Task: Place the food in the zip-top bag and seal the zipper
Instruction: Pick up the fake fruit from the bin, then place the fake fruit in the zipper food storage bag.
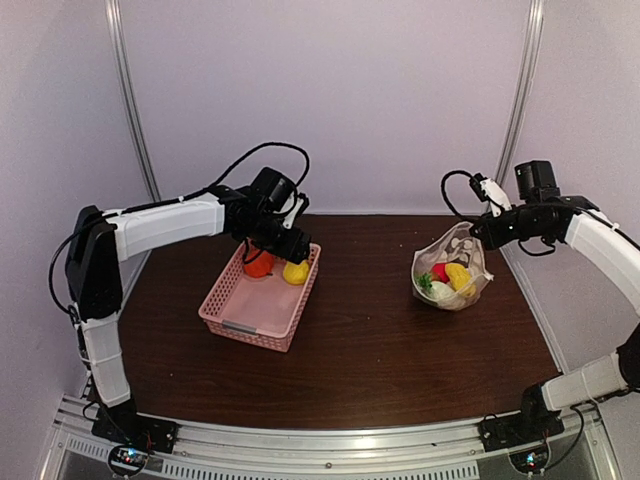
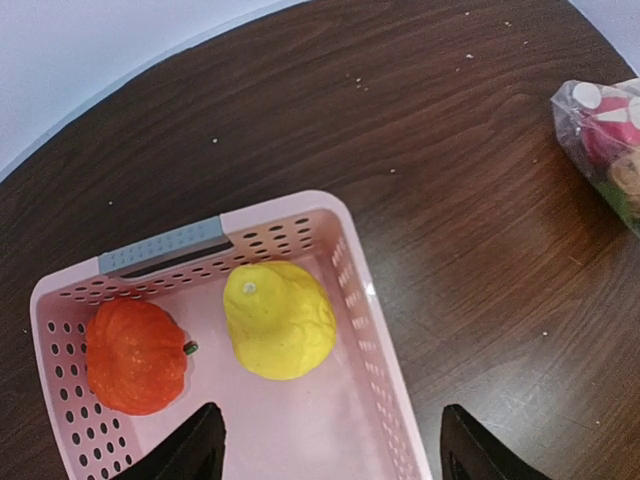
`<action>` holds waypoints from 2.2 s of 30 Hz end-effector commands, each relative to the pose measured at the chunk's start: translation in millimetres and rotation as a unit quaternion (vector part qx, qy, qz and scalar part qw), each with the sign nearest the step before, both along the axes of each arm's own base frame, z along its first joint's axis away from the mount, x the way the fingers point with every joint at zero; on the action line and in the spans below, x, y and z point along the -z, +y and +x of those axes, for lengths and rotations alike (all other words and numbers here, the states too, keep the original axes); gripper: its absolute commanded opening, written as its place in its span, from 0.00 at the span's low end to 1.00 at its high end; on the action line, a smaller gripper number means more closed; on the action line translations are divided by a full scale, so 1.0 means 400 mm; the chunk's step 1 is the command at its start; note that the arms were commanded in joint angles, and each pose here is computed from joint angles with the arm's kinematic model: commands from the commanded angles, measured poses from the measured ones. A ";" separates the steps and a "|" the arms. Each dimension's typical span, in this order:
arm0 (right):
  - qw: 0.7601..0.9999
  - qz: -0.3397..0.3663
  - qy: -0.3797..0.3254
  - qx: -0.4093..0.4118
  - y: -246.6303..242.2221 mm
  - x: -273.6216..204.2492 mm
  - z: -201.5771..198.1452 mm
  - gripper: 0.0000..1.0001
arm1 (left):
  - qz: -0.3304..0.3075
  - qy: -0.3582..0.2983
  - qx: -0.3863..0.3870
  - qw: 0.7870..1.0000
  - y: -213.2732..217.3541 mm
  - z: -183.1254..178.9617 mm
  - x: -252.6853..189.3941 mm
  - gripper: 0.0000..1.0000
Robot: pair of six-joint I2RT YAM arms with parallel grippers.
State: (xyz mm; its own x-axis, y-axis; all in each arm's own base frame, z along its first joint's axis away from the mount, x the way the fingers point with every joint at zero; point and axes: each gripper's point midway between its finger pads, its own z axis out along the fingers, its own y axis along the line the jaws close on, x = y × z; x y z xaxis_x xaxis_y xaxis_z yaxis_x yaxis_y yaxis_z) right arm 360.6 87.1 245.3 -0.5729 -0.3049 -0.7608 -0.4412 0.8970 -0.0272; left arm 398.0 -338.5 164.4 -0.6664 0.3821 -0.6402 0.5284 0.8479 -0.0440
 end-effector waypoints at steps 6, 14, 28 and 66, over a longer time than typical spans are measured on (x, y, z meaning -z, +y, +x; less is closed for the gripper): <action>0.999 0.029 0.004 -0.011 0.027 0.003 -0.007 0.00 | 0.015 -0.001 -0.048 0.999 0.068 0.102 0.100 0.72; 0.999 0.039 -0.001 -0.020 0.034 -0.009 -0.026 0.00 | -0.016 0.011 -0.052 0.998 0.025 0.156 0.144 0.61; 0.999 0.049 0.005 -0.024 0.041 0.006 -0.033 0.00 | -0.030 0.021 -0.061 0.997 0.018 0.189 0.189 0.42; 0.984 0.158 0.046 -0.068 0.125 -0.049 -0.044 0.00 | -0.381 -0.101 0.269 0.879 -0.633 -0.297 -0.323 0.28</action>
